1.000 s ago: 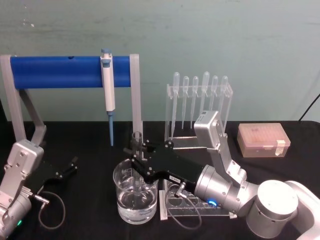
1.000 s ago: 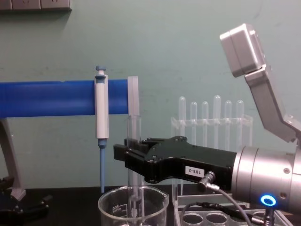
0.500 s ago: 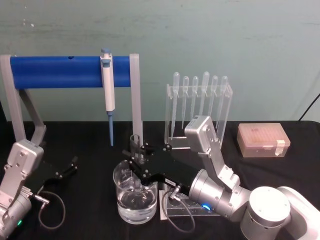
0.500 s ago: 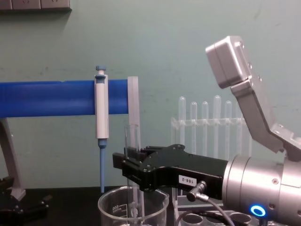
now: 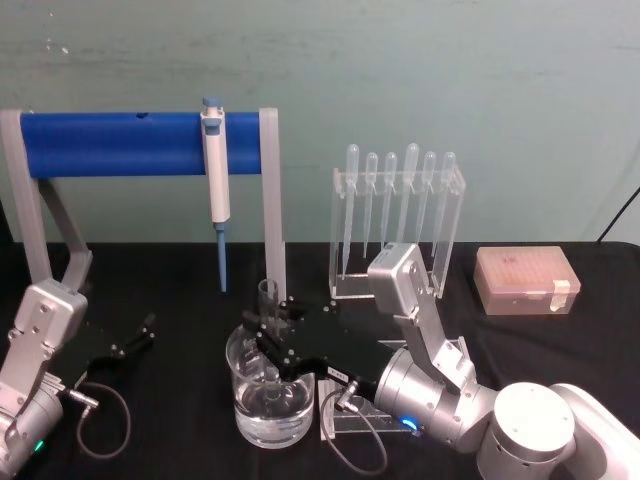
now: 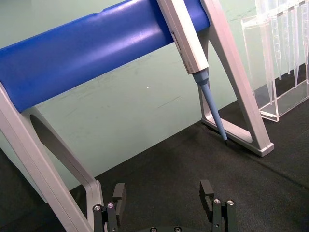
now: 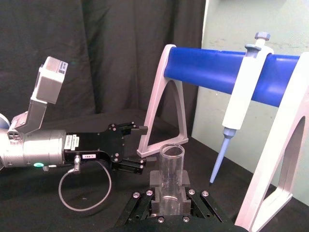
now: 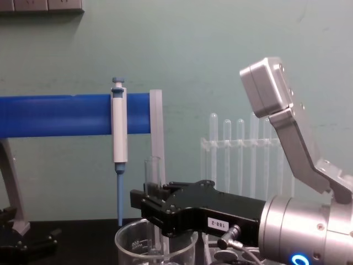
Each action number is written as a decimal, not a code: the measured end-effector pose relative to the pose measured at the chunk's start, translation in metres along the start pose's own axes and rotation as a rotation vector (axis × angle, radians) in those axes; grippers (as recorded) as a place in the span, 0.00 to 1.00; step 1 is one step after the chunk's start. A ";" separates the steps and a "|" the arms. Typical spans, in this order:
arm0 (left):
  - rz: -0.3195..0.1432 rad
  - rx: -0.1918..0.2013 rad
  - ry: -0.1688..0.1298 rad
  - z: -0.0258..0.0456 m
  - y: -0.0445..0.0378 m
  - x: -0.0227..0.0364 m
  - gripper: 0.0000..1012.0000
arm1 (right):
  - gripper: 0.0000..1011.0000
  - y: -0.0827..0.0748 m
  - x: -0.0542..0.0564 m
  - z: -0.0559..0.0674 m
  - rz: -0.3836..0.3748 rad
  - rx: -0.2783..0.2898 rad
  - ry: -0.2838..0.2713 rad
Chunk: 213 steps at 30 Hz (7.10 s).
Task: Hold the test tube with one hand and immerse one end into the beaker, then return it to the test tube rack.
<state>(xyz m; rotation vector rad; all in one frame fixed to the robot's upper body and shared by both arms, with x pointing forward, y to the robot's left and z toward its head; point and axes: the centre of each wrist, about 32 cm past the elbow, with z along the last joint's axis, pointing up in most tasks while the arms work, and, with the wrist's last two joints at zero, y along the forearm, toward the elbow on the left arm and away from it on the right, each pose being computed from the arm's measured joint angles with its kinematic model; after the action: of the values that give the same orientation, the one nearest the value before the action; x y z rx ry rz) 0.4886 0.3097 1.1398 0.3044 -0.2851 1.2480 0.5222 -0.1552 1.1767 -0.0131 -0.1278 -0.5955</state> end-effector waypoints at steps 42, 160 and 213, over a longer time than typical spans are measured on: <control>0.000 0.000 0.000 0.0000 0.0000 0.0000 0.99 | 0.22 -0.002 0.000 -0.008 0.008 0.000 0.018; 0.000 0.000 0.000 0.0000 0.0000 0.0000 0.99 | 0.22 -0.002 0.000 -0.008 0.007 -0.001 0.018; 0.000 0.000 0.000 0.0000 0.0000 0.0000 0.99 | 0.22 -0.002 0.000 -0.008 0.007 -0.001 0.018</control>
<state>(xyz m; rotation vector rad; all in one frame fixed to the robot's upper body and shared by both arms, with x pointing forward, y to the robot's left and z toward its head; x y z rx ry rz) 0.4886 0.3097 1.1398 0.3045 -0.2851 1.2479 0.5221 -0.1579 1.1692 -0.0087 -0.1097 -0.5885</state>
